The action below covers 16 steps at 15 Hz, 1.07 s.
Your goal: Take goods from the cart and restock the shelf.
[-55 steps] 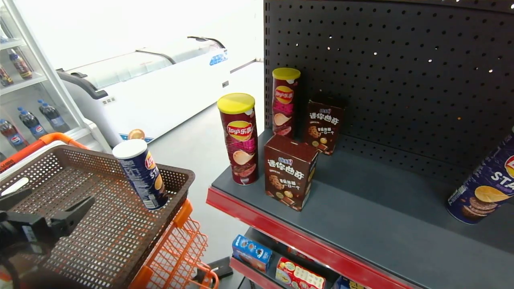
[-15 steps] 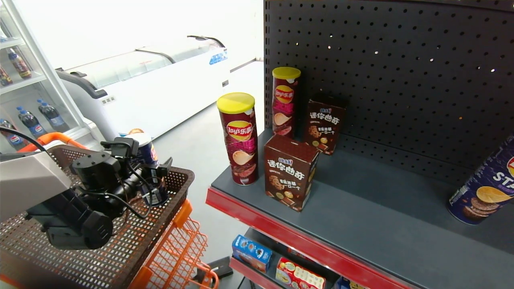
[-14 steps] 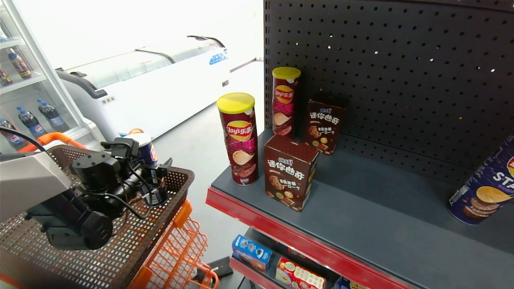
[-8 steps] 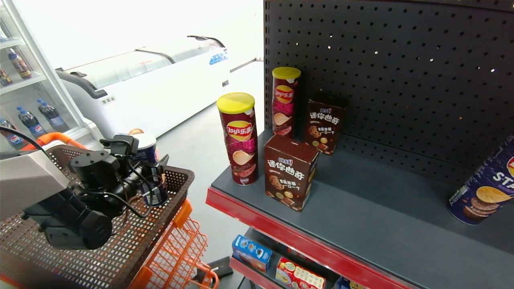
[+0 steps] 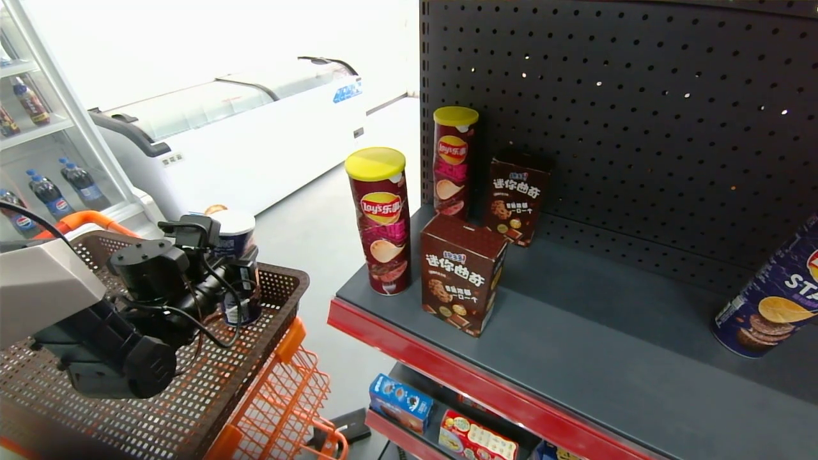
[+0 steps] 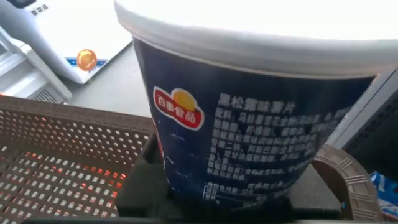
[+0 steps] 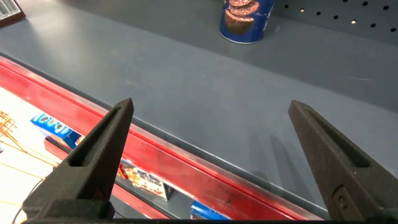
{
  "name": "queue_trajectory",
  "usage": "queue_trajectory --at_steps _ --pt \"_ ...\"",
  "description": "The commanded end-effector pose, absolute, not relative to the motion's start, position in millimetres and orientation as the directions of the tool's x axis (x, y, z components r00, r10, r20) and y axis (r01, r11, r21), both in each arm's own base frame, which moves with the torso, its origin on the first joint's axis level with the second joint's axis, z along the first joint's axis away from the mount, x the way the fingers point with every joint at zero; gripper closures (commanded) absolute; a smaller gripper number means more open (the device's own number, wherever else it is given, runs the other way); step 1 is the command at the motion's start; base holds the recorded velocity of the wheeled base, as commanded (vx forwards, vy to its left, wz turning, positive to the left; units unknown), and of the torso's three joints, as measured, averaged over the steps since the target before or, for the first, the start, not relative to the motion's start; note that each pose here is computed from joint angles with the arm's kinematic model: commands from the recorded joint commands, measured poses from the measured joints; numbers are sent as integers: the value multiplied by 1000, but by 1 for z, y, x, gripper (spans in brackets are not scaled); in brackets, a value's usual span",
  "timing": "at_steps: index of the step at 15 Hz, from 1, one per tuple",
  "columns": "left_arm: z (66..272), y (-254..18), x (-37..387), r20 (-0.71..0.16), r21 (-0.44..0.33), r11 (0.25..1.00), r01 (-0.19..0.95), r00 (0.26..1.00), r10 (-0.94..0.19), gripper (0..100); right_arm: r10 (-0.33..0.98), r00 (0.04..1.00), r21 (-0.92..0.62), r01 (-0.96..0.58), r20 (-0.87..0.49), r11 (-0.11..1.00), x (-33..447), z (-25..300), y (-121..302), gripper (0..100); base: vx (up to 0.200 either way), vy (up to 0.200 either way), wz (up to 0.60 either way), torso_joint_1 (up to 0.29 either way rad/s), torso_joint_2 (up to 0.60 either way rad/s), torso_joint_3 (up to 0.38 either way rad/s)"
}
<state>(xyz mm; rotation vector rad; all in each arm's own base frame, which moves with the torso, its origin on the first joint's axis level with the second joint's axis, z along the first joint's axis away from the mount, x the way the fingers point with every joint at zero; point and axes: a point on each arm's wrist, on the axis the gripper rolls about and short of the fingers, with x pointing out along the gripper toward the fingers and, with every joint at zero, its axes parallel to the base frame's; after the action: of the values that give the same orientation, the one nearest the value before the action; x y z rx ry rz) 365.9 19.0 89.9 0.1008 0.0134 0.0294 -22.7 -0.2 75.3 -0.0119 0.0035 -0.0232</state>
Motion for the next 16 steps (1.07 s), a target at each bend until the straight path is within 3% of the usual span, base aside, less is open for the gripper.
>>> queue_trajectory --at_steps 1,3,8,12,16 --pt "118 17 347 41 99 995 -19 999 15 100 -23 1000 -12 23 -5 1000 -23 75 0 0 0 0 0 0 0 0" --pt "133 11 317 32 99 991 85 996 -89 100 -23 1000 -12 23 -5 1000 -23 75 0 0 0 0 0 0 0 0" --pt "163 -6 274 169 119 985 129 974 -148 100 -23 1000 -12 23 -5 1000 -23 75 0 0 0 0 0 0 0 0" --pt "180 -23 262 202 110 984 143 966 -163 100 -23 1000 -12 23 -5 1000 -23 75 0 0 0 0 0 0 0 0" --pt "188 -44 251 224 109 968 227 943 -246 100 -23 1000 -12 23 -3 1000 -23 75 0 0 0 0 0 0 0 0"
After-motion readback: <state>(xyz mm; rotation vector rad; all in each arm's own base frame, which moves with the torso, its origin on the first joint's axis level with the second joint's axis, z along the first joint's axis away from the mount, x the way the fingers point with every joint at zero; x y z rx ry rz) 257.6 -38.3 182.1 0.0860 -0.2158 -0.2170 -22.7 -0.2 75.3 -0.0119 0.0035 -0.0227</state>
